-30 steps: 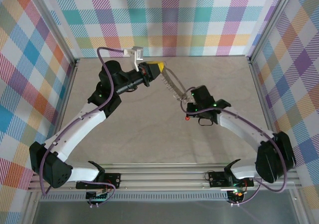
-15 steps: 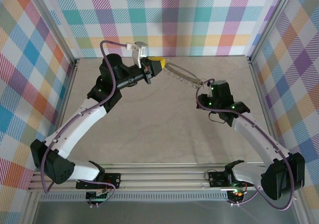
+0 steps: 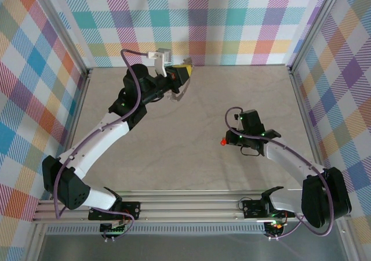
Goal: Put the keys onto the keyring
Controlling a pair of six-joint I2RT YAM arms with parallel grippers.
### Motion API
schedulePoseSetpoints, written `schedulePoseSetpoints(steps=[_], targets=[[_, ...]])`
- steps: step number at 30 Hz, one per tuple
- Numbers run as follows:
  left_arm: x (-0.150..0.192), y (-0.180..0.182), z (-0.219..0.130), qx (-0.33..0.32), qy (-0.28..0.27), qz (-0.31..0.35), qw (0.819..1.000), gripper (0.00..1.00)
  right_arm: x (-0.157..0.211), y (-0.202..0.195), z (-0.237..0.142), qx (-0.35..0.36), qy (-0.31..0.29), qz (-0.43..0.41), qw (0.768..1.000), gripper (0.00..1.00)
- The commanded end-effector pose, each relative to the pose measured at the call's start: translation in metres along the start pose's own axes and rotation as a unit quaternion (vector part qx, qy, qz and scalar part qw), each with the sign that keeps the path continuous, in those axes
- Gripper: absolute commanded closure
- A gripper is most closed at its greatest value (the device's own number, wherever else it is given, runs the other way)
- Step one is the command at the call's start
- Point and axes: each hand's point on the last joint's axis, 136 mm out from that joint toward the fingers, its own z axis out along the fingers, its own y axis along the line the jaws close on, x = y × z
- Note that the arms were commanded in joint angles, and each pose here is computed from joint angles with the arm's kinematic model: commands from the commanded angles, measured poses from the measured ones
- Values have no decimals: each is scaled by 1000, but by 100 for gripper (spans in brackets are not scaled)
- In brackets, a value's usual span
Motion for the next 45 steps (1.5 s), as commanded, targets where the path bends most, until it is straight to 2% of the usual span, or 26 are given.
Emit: schedulePoseSetpoints(steps=[1,8,13,19,24,28,32,39,45], targets=[[-19,-24,-10,36,-31,28,998,100,-17,17,-12,-33,-34,-4,999,100],[-15,-43,-14,80,-5,64,995,100,-52,38,-33,-51,-77,-11,996,100],[-16,-54,-17,103,-2,89,991,100,-89,51,-63,-82,-139,11,987,100],[-18,-68,-19,135,-7,129,982,100,-137,61,-121,-130,-241,37,961,100],[-22,-80,-18,157,-22,169,973,100,-165,95,-169,-210,-300,-5,931,100],[-22,-94,-19,170,-47,220,959,100,-172,127,-200,-282,-325,-58,901,100],[-24,-117,-22,187,-80,284,937,100,-172,147,-220,-325,-336,-96,879,100],[-23,-156,-32,210,-121,380,893,100,-162,158,-240,-356,-354,-134,854,100],[-24,-168,-36,214,-139,404,879,100,-152,161,-259,-365,-374,-150,839,100]])
